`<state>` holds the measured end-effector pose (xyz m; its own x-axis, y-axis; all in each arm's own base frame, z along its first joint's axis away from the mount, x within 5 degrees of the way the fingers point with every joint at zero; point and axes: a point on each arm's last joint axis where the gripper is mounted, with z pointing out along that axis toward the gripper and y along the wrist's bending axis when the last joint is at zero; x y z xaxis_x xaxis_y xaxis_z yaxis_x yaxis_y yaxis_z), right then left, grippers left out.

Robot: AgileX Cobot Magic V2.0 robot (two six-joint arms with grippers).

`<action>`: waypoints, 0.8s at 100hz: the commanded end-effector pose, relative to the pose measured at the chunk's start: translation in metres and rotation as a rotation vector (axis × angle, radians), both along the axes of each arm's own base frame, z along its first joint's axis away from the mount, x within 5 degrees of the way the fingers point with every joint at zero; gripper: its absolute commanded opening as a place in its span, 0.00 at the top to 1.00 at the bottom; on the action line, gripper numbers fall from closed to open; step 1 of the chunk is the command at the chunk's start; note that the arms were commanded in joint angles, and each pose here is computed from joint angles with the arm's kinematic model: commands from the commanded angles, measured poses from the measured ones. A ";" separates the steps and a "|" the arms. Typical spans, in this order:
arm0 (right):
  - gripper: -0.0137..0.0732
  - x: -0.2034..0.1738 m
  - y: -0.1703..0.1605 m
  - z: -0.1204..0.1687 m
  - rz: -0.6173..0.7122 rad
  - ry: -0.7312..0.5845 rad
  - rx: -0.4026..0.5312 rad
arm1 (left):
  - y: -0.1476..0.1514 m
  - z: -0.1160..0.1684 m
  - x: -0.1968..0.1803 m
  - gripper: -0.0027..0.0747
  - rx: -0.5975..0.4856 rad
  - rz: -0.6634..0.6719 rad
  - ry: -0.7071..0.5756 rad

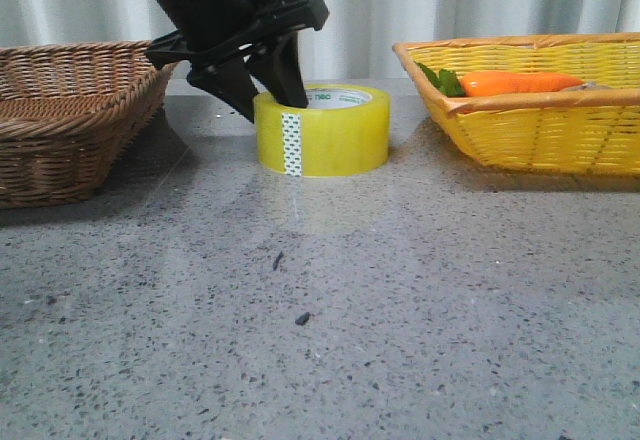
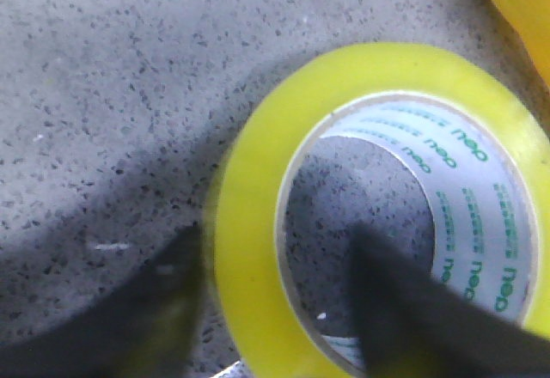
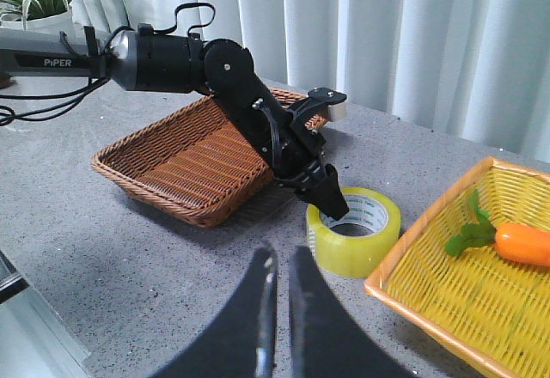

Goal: Transfer tape with both arms
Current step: 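Lower the left gripper onto the tape roll rim and grasp it, then lift the tape roll and carry it into the brown wicker basket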

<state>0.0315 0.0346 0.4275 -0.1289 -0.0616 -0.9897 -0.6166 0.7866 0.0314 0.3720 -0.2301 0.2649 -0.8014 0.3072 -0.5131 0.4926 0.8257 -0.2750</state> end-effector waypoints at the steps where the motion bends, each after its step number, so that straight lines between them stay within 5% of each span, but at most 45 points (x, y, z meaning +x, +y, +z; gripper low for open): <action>1: 0.90 0.001 0.000 0.013 -0.014 -0.066 0.061 | -0.002 0.035 -0.003 0.91 -0.083 0.019 -0.099; 4: 0.90 0.001 0.000 0.013 -0.014 -0.066 0.061 | -0.002 0.035 -0.003 0.99 -0.086 0.021 -0.100; 23: 0.90 0.001 0.000 0.013 -0.014 -0.066 0.061 | 0.000 0.045 -0.002 0.99 -0.099 0.023 -0.118; 61: 0.90 0.001 0.000 0.013 -0.014 -0.066 0.061 | 0.036 0.182 -0.003 0.99 -0.255 0.066 -0.443; 80: 0.90 0.001 0.000 0.013 -0.014 -0.068 0.062 | 0.086 0.219 -0.003 0.99 -0.153 0.129 -0.505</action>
<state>0.0315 0.0346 0.4275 -0.1289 -0.0616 -0.9897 -0.6166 0.7866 0.0314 0.3894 -0.1710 0.4330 -0.5739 0.1718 -0.8007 0.5133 0.8373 -0.1882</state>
